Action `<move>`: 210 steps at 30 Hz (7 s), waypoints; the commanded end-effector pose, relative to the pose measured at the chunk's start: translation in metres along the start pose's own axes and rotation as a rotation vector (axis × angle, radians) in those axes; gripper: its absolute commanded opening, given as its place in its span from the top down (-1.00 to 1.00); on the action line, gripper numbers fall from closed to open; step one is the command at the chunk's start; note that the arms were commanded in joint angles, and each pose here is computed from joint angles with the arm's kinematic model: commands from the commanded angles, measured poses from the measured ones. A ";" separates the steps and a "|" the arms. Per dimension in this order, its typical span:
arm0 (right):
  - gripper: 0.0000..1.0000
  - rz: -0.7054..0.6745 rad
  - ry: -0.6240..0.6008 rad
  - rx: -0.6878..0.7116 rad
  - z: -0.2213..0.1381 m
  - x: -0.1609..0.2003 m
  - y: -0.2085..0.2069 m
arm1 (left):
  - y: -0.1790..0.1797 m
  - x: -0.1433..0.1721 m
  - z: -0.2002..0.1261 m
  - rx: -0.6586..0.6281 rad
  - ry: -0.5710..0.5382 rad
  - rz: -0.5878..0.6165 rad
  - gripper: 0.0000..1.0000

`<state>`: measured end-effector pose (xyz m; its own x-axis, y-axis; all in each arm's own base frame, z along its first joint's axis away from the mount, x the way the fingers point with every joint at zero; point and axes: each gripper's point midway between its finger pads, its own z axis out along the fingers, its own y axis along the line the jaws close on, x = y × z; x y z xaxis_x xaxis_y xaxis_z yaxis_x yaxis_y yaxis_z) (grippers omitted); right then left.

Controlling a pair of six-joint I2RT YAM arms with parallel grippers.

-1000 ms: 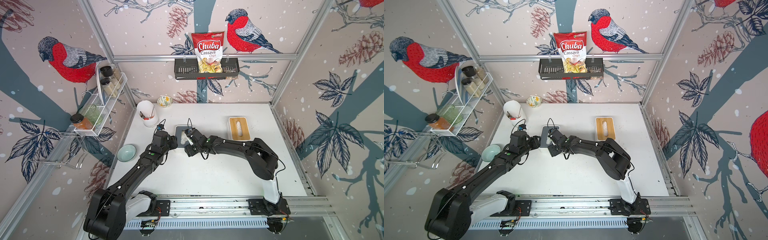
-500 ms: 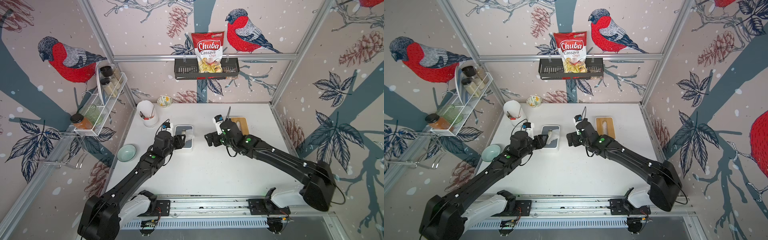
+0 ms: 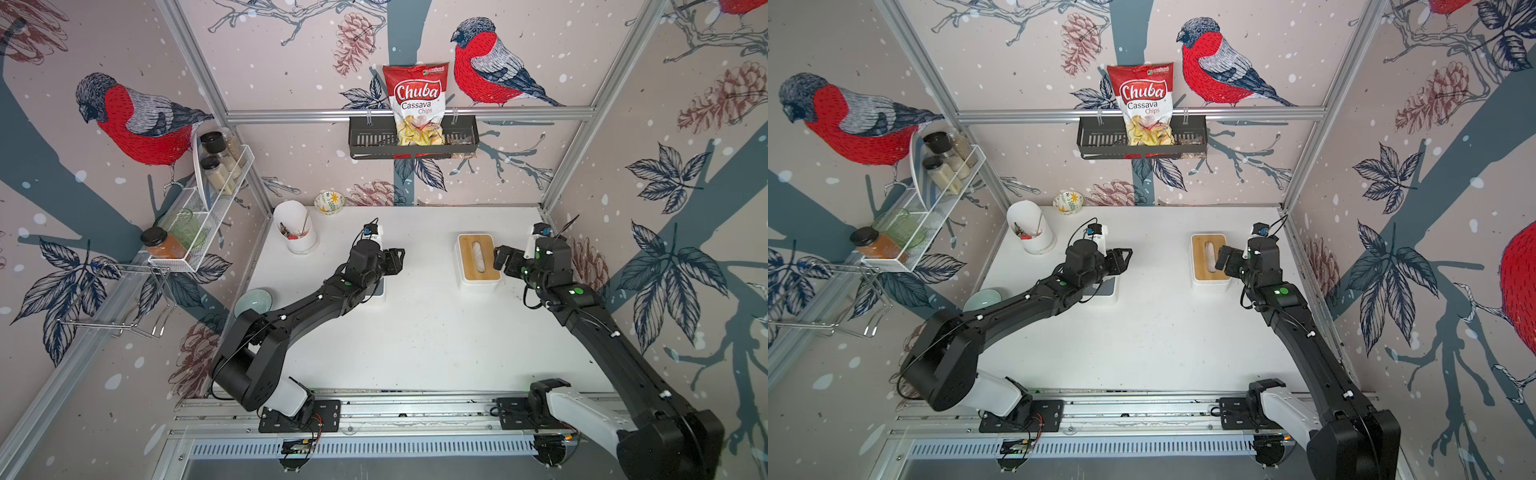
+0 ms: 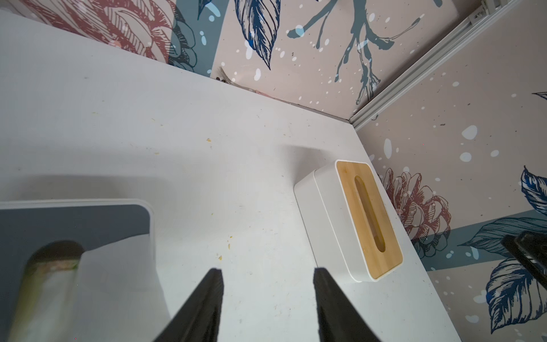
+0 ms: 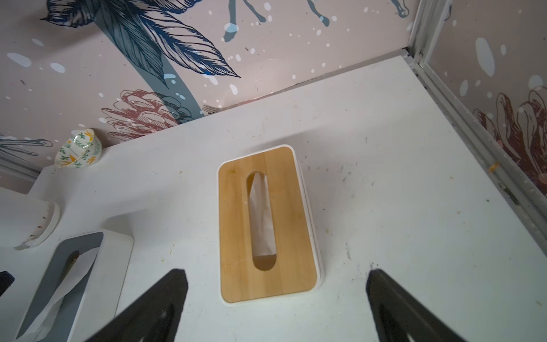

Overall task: Put the tissue paper into the tissue box
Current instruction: Move the tissue box to the center of the board, then pick up the box lid from the tissue box.

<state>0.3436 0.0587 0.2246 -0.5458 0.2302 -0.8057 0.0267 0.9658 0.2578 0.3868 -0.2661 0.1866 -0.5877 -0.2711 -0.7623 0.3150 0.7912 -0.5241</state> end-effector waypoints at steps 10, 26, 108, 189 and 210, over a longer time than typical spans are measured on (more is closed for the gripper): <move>-0.99 0.037 0.053 0.015 0.028 -0.003 -0.030 | -0.031 0.051 0.023 0.178 -0.003 0.210 -0.09; -1.00 -0.033 0.191 0.084 0.071 0.002 -0.031 | -0.022 0.052 0.020 0.140 -0.028 0.223 -0.10; -0.54 -0.490 0.552 -0.122 0.057 0.151 0.121 | -0.004 0.044 0.012 0.052 -0.079 0.211 -0.08; 0.45 -0.513 0.753 -0.096 0.038 0.133 0.127 | 0.045 0.030 -0.002 -0.078 -0.119 0.090 0.00; 0.45 -0.165 0.185 -0.502 0.031 0.019 0.177 | -0.025 0.134 -0.072 0.076 0.139 -0.002 0.14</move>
<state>0.3486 0.2146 0.2146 -0.7146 -0.0550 -0.6974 -0.3783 0.8689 0.3191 0.2593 -0.2769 0.1367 -0.6391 -0.1977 -0.7433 0.3917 0.7480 -0.5357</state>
